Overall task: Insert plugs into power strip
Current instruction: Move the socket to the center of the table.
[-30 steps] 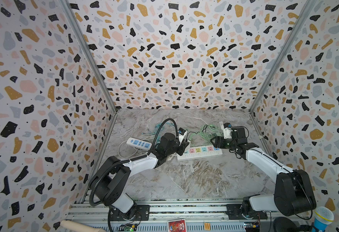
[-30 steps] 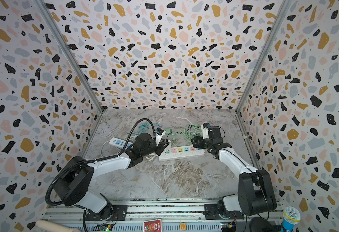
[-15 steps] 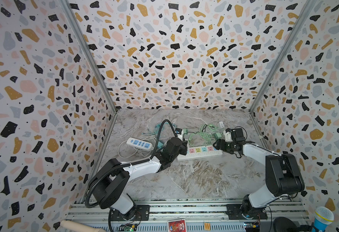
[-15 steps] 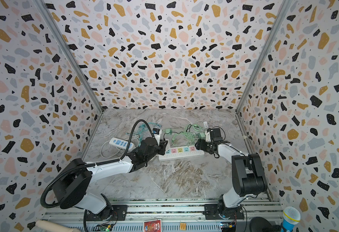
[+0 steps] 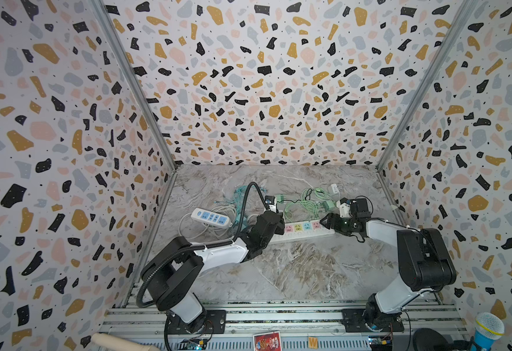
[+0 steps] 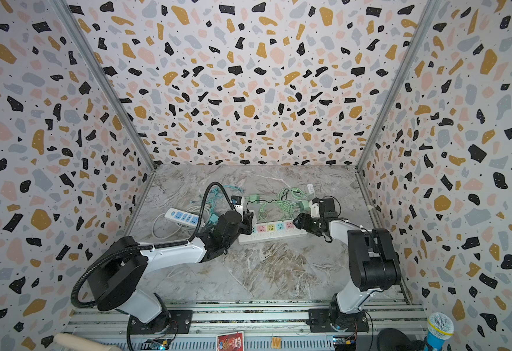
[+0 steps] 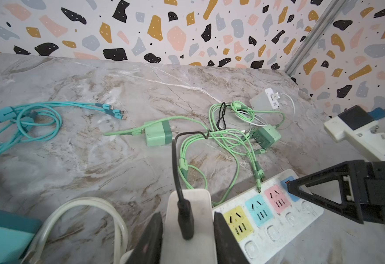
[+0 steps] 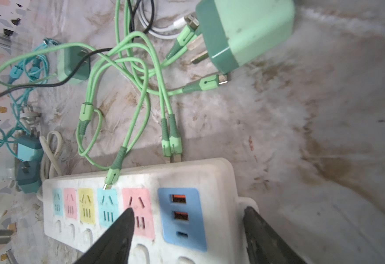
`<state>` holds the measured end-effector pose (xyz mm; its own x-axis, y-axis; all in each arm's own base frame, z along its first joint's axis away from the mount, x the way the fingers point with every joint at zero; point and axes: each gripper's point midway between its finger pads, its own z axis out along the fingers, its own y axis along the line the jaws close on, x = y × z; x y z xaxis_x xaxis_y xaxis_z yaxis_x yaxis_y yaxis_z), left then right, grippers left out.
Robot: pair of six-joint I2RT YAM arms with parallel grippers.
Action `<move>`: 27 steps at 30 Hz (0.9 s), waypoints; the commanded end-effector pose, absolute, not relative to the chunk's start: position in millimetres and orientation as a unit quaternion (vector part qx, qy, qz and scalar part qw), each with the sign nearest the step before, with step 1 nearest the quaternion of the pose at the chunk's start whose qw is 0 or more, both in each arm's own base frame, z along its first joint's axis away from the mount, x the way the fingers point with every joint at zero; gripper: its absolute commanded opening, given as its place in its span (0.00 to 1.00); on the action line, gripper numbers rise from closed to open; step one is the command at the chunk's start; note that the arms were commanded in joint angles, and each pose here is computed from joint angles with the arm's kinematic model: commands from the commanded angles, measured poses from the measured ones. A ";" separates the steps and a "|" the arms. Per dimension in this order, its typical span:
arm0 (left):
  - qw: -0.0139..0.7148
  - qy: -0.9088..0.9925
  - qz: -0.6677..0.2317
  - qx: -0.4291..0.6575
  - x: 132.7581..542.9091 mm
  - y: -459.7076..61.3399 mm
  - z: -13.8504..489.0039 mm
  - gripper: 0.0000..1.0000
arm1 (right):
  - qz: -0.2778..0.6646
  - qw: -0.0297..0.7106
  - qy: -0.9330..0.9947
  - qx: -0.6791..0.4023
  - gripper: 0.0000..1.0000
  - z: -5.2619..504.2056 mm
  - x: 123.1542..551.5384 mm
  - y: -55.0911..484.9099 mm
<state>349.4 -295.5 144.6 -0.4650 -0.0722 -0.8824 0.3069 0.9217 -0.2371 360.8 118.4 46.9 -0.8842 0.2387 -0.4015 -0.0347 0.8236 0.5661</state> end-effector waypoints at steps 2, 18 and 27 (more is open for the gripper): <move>0.543 0.816 -0.192 0.049 357.0 -299.2 159.8 0.00 | 0.343 0.203 0.916 0.037 0.75 55.8 334.5 144.7; 0.555 0.819 -0.144 0.011 334.5 -251.4 159.1 0.00 | 0.340 0.203 0.917 0.048 0.78 59.2 309.7 143.7; 0.562 0.815 -0.146 0.006 329.0 -253.9 149.6 0.00 | 0.318 0.220 0.921 0.050 0.79 62.4 326.2 137.5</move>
